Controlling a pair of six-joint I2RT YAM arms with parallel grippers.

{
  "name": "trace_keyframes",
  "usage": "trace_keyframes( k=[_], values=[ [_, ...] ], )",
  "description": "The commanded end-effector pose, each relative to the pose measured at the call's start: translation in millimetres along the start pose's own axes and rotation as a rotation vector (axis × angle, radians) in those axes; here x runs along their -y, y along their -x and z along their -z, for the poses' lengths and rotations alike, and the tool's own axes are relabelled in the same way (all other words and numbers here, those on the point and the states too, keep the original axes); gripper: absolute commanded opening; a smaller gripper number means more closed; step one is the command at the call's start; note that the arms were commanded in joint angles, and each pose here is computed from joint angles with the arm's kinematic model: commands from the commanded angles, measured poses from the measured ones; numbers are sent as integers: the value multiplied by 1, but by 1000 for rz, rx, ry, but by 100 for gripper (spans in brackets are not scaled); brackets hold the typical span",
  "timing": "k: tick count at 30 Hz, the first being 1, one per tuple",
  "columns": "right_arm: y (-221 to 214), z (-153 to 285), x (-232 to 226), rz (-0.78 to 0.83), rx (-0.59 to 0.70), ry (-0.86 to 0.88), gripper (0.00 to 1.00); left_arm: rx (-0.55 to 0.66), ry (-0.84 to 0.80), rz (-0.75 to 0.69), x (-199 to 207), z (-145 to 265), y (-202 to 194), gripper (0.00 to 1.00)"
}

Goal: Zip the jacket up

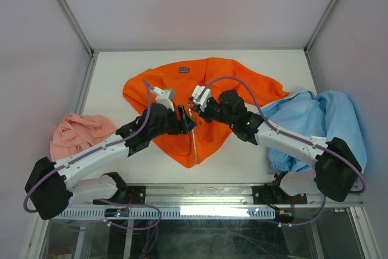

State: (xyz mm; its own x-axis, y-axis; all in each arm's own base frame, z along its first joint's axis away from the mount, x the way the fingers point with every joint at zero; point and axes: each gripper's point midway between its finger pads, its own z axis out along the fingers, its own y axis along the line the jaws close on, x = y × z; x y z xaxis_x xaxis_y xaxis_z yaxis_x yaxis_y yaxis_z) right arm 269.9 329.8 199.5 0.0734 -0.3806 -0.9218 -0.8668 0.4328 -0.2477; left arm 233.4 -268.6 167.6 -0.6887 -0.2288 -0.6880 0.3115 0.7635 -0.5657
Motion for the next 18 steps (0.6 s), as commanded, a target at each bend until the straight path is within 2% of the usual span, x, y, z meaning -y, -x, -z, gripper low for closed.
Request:
trace_keyframes(
  k=[1,3,5,6,7,13,18],
  values=[
    [39,3,-12,-18,89,50,0,130,-52,-39,23,-8,40,59],
    [38,2,-13,-20,80,51,0,126,-54,-52,24,-12,40,41],
    [36,1,-1,-19,66,-8,0,100,-55,-67,23,-14,35,14],
    [35,0,10,-18,56,-58,0,75,-57,-72,21,-13,28,3],
    [37,-1,26,-20,50,-112,0,52,-67,-76,20,-12,21,0],
    [23,1,146,-106,-22,-459,0,-132,-91,-55,-6,9,-46,0],
    [3,-2,226,-175,-62,-623,0,-215,-57,20,-30,26,-84,0]
  ],
)
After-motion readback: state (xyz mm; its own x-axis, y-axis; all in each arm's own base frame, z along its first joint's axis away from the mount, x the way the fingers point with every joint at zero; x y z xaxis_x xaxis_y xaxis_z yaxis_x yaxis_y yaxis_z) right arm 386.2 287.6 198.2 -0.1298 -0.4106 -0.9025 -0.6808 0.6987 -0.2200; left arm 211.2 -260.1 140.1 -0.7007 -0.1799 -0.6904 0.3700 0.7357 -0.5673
